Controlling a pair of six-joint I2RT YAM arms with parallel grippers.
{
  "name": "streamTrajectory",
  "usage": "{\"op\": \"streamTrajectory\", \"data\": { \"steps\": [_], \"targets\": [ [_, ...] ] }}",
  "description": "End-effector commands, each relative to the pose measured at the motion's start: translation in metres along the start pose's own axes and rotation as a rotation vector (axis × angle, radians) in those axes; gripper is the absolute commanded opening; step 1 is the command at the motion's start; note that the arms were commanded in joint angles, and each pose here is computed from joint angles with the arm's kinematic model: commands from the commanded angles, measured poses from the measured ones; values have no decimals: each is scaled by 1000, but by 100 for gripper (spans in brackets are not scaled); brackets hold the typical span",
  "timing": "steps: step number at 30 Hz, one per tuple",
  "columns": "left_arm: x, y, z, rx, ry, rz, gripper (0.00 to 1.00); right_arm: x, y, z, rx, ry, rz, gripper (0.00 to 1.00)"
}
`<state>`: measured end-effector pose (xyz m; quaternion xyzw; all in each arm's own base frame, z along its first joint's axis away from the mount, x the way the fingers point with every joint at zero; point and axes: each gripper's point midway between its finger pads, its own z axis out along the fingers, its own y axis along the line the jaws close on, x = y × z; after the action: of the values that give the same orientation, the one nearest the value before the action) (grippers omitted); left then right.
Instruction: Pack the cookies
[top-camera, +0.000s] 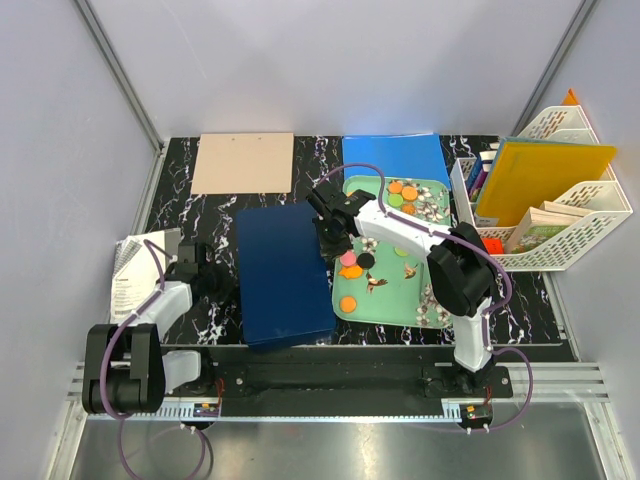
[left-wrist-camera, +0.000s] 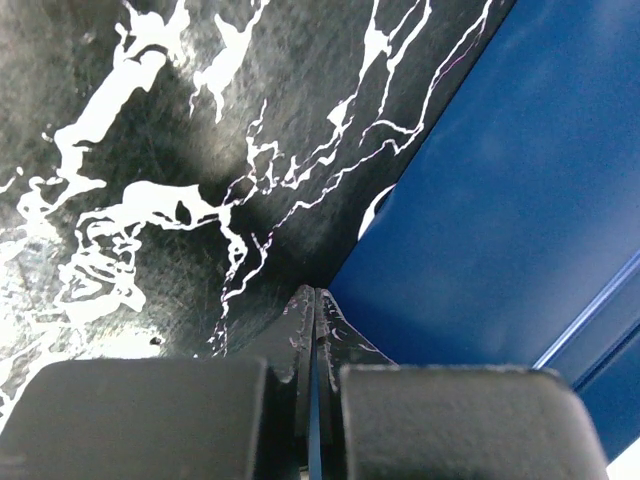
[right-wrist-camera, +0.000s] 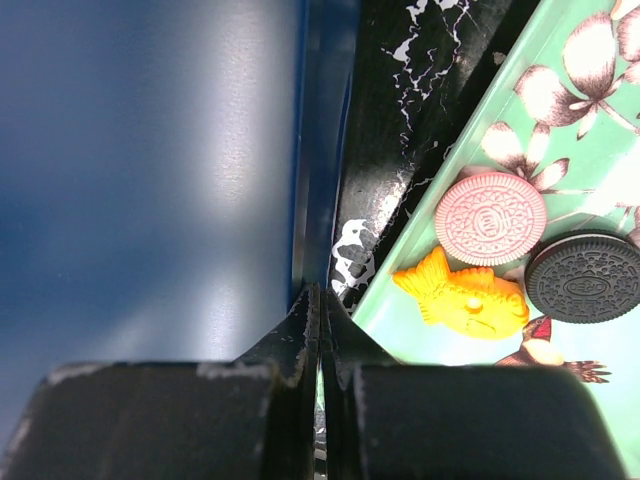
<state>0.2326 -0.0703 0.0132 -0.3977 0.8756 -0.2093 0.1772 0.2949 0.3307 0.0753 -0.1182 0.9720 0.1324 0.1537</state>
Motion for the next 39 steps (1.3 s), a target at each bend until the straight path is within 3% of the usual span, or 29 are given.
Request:
{"op": "streamTrajectory", "data": {
  "steps": [1,10,13,15,17,18,26,39],
  "targets": [
    [19,10,7,-16,79,4,0,-23,74,-39,-268,-107,-45,0],
    [-5,1,-6,-61,5,36,1,-31,75,-52,-280,-152,-73,0],
    [-23,6,-17,-110,-61,18,23,-29,75,-50,-279,-143,-76,0],
    [-32,7,-24,-117,-98,13,45,-27,74,-49,-276,-138,-75,0],
    [-41,10,-30,-136,-134,-3,56,-27,72,-47,-269,-137,-79,0],
    [-44,11,-33,-143,-144,-3,66,-27,72,-48,-268,-138,-80,0],
    [-57,29,-45,-236,-206,-70,98,-25,68,-43,-251,-132,-96,0],
    [-82,55,-58,-367,-280,-255,99,-20,58,-35,-224,-110,-91,0]
  ]
}}
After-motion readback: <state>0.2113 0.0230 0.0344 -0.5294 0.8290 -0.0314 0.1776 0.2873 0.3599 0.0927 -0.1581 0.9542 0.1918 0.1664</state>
